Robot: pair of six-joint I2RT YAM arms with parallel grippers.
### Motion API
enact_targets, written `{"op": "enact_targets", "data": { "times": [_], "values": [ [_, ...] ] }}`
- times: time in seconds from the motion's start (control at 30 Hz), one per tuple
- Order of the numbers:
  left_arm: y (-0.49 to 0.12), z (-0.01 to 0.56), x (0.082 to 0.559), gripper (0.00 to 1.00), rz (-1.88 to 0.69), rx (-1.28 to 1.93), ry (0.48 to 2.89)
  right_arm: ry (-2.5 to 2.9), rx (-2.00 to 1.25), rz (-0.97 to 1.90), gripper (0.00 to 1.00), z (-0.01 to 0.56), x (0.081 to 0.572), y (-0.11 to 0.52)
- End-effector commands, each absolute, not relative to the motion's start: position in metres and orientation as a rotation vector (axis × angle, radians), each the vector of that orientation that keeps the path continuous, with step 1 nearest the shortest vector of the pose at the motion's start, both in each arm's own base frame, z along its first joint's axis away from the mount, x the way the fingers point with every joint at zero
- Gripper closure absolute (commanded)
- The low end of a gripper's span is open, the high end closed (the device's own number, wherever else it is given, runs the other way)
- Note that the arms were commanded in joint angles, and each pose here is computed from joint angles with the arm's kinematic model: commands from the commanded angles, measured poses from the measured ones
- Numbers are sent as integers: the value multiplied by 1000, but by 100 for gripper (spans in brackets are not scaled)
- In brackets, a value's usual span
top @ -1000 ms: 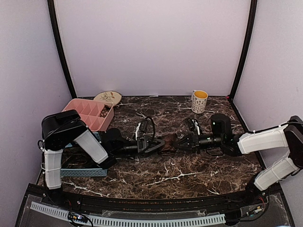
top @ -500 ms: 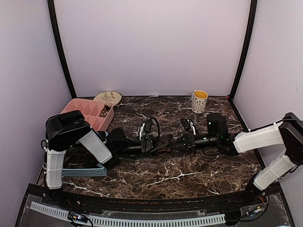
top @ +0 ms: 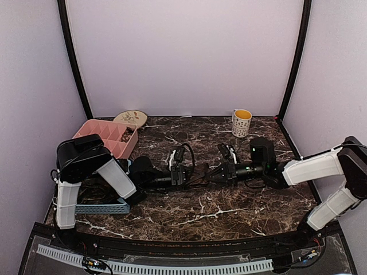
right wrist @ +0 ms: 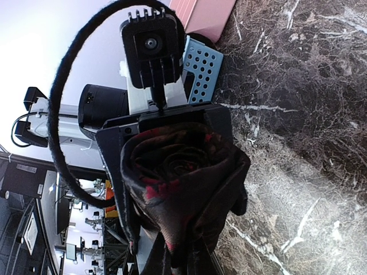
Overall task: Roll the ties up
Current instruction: Pass from the right arm to the left
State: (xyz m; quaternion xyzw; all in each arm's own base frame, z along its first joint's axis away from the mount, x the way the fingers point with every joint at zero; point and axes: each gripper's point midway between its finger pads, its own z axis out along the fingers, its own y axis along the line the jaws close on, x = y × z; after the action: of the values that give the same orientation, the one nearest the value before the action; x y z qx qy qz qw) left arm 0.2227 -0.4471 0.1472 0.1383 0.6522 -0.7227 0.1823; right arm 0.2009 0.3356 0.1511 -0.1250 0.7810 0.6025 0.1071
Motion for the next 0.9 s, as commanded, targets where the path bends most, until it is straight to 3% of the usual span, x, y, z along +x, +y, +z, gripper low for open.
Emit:
{"op": "enact_targets", "data": {
  "times": [0.0,0.23,0.37,0.67,0.73,0.87],
  "values": [
    [-450,173,216,47,-2088,467,1715,2240,-405,1787,100,164,205,343],
    [-448,174,216,58,-2088,456,1704,2268,-396,1768,100,159,205,341],
    [-447,173,216,60,-2081,451,1707,2282,-393,1750,92,156,206,340],
    [-411,170,248,64,-1890,405,1808,2325,-289,1589,15,150,225,304],
    [-398,165,259,66,-1802,395,1893,2326,-254,1542,4,150,233,293],
    [-358,163,291,68,-1546,361,2072,2340,-241,1496,0,150,239,284]
  ]
}}
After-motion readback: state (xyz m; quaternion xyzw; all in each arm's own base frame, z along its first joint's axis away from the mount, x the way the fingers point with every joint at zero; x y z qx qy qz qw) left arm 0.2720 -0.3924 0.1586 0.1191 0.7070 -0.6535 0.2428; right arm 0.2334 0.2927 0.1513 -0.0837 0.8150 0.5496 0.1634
